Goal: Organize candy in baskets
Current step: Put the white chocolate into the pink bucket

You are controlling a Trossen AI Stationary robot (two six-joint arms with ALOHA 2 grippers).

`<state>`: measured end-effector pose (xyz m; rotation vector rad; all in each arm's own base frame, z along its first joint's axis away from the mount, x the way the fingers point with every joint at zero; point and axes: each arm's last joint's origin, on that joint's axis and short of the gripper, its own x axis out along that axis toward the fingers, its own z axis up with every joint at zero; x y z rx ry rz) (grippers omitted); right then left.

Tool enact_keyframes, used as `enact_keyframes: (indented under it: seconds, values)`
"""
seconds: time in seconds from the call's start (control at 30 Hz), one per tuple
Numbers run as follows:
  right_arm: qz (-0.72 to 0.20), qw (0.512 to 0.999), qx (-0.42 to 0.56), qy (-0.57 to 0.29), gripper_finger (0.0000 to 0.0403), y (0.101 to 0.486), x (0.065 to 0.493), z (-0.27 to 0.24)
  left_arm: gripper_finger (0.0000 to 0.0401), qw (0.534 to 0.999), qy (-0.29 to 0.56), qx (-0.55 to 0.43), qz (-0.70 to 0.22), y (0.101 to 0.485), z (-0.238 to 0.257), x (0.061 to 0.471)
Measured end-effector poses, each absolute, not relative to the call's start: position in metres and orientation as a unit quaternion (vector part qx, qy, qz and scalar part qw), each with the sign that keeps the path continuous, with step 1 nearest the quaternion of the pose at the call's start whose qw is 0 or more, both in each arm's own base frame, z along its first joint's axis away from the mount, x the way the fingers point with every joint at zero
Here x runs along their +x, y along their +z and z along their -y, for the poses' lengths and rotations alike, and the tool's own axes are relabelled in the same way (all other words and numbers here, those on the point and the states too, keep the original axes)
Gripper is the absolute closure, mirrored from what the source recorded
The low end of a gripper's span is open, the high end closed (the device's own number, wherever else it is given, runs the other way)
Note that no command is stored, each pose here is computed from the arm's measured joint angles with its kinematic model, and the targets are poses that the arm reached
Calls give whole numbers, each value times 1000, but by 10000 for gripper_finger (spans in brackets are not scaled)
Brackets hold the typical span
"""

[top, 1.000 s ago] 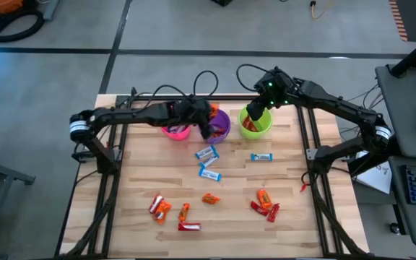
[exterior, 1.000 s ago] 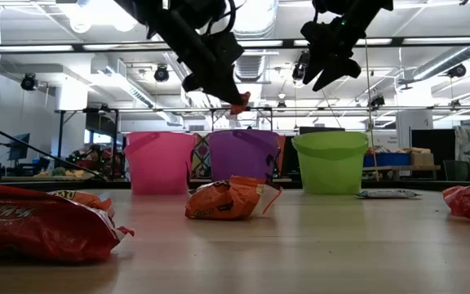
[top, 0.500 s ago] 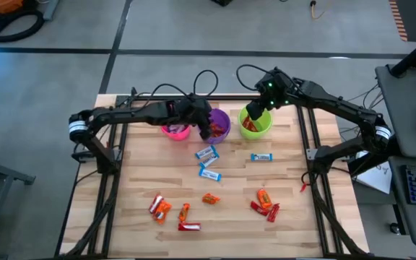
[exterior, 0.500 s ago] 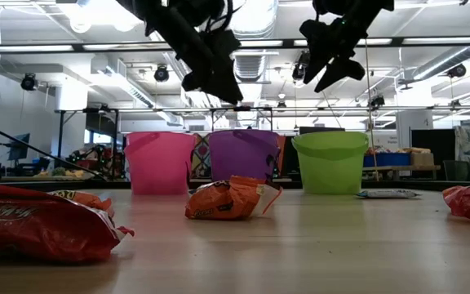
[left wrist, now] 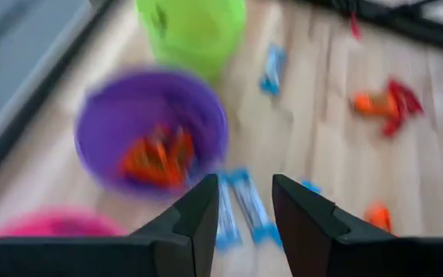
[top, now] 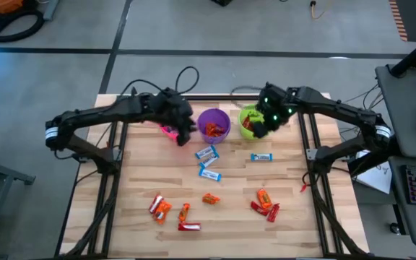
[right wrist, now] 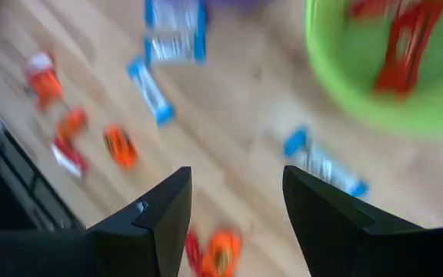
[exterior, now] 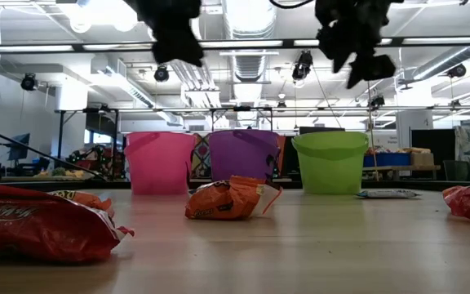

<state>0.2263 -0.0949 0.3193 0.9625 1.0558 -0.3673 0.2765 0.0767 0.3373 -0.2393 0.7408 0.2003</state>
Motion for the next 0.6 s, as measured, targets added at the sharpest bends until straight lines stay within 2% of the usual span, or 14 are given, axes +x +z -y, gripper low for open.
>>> enact_keyframes:
  seconds: [0.17, 0.33, 0.6]
  values:
    - [-542, 695, 445, -158, 207, 316, 227, 64, 294, 896, 81, -129, -418, 342, -59, 250]
    - [-559, 678, 450, -158, 207, 316, 233, 36, 294, 889, 54, -119, -439, 346, -40, 235]
    - [-549, 712, 401, -176, 207, 314, 243, 6, 294, 896, 10, -110, -430, 330, -13, 220]
